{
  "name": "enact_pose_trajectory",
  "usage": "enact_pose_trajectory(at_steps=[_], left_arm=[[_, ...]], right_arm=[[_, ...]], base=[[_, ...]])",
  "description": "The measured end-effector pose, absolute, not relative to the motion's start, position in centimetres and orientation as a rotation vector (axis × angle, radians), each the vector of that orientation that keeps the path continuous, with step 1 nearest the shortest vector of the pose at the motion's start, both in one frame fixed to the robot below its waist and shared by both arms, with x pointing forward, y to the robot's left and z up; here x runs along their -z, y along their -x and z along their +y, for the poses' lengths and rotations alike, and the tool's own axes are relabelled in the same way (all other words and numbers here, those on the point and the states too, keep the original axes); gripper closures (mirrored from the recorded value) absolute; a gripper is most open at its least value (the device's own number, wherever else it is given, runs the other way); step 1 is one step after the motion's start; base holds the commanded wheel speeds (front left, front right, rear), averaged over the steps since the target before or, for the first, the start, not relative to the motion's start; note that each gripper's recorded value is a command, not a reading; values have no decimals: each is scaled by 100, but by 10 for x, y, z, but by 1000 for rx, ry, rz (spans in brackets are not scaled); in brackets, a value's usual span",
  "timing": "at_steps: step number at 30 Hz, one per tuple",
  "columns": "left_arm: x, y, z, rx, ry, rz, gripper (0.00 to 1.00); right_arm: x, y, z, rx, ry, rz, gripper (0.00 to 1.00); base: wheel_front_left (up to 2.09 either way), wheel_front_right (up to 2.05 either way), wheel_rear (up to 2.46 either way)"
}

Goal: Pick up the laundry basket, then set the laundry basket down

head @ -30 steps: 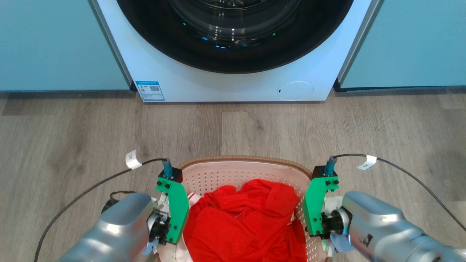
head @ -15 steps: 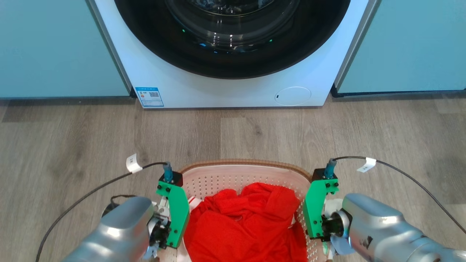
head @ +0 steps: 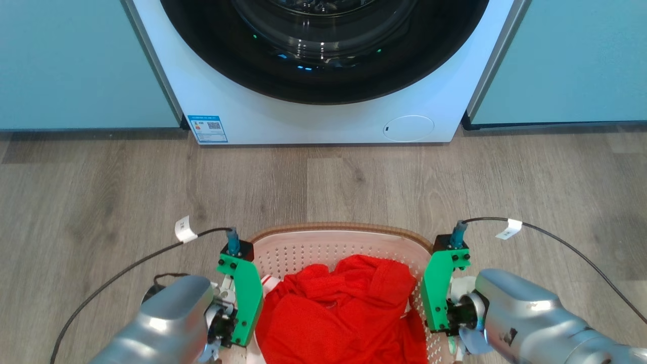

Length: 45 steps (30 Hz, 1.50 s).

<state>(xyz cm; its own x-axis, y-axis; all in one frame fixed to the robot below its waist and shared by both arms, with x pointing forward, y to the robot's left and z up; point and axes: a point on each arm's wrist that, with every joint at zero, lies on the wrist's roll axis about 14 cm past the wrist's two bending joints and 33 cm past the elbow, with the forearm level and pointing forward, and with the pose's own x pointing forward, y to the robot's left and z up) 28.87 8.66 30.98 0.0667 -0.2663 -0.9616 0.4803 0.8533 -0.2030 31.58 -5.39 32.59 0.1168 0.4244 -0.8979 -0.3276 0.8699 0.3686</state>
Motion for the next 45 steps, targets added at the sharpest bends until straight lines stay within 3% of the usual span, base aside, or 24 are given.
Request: enact_pose_trajectory(at_steps=[24,45], left_arm=[[-298,-293,85,574,-178,1414,100],[-223,-383,68,626,-203,1337,100]], right_arm=[[-314,-318,-56,-544,-105,1360,100],[-234,-407,-62,-469,-197,1248,100]], base=[[0,0,0],[0,0,0]])
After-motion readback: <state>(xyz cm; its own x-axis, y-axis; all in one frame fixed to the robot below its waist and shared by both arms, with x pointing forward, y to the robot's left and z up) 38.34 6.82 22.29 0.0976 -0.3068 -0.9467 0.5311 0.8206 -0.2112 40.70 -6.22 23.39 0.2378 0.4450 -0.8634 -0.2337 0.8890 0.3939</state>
